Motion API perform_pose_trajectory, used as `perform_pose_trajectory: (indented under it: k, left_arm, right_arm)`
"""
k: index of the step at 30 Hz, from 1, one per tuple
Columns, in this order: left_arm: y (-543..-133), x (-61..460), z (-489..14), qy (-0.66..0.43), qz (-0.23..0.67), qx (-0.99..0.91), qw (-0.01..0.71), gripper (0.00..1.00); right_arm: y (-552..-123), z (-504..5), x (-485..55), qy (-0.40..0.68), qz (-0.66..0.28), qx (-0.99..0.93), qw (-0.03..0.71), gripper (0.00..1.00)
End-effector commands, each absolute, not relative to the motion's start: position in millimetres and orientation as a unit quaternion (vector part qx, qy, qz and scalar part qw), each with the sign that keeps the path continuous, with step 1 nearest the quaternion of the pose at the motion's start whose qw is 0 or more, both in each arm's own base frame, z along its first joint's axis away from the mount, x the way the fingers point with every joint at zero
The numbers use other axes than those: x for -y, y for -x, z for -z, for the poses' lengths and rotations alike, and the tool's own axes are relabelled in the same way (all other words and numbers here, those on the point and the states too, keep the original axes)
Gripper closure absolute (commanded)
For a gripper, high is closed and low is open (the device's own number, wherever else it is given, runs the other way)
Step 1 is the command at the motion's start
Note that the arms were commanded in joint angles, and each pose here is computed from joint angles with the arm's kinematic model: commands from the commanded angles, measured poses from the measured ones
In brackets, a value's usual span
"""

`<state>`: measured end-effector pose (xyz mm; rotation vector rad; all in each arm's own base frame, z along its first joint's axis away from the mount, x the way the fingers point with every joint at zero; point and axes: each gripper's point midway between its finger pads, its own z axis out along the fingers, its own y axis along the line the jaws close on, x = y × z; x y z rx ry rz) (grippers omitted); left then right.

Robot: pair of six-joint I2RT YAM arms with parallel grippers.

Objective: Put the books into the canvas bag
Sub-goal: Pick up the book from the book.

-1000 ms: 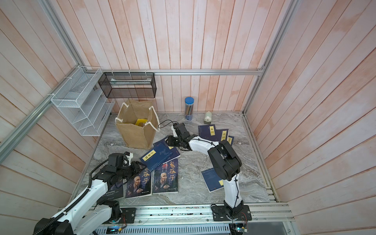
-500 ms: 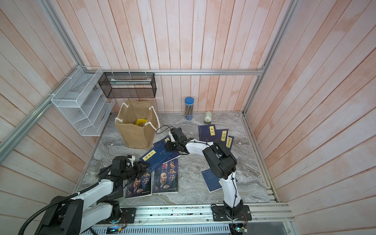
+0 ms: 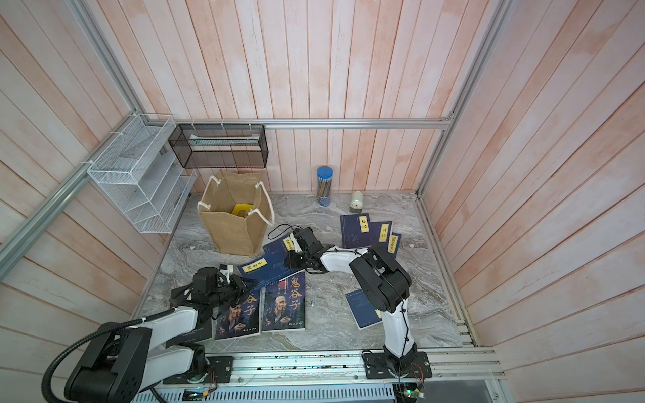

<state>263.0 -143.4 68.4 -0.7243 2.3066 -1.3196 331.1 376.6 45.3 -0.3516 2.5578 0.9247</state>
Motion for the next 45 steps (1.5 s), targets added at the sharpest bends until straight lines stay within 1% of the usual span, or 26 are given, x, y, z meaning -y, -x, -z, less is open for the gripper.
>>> perform_pose_trajectory:
  k: [1, 5, 9, 11, 16, 20, 23, 27, 31, 36, 41, 45]
  left_arm:
    - [-269, 131, -87, 0.230, 0.423, -0.842, 0.243, 0.90]
    - [-267, 115, -112, 0.201, 0.373, -0.855, 0.299, 1.00]
    - [-263, 109, -142, 0.158, 0.344, -0.860, 0.342, 1.00]
    - [-260, 112, -159, 0.118, 0.322, -0.865, 0.367, 1.00]
    - [-252, 147, -209, -0.020, 0.310, -0.853, 0.420, 1.00]
    - [-246, 177, -237, -0.134, 0.293, -0.839, 0.439, 1.00]
    - [-242, 196, -248, -0.224, 0.290, -0.824, 0.432, 1.00]
    - [-223, 217, -260, -0.367, 0.297, -0.767, 0.434, 1.00]
    - [-201, 224, -270, -0.460, 0.303, -0.708, 0.442, 1.00]
    - [-187, 227, -276, -0.510, 0.306, -0.669, 0.446, 1.00]
    - [-186, 227, -272, -0.525, 0.299, -0.671, 0.430, 1.00]
    - [-189, 228, -271, -0.528, 0.298, -0.676, 0.419, 1.00]
  right_arm:
    - [-316, -67, -371, 0.153, -0.325, -0.910, 0.208, 0.67]
    - [-317, -115, -362, 0.197, -0.322, -0.886, 0.270, 0.62]
    - [-325, -158, -342, 0.214, -0.296, -0.869, 0.333, 0.57]
    - [-329, -183, -332, 0.217, -0.290, -0.857, 0.368, 0.55]
    - [-325, -246, -319, 0.255, -0.292, -0.805, 0.449, 0.49]
    - [-316, -283, -312, 0.305, -0.274, -0.767, 0.493, 0.39]
    - [-301, -298, -313, 0.368, -0.269, -0.736, 0.501, 0.34]
    - [-276, -308, -315, 0.433, -0.283, -0.696, 0.498, 0.24]
    - [-258, -312, -312, 0.475, -0.286, -0.673, 0.489, 0.19]
    - [-250, -301, -312, 0.497, -0.287, -0.676, 0.462, 0.19]
    - [-224, -292, -328, 0.539, -0.341, -0.643, 0.424, 0.19]
    - [-214, -282, -336, 0.558, -0.355, -0.633, 0.403, 0.20]
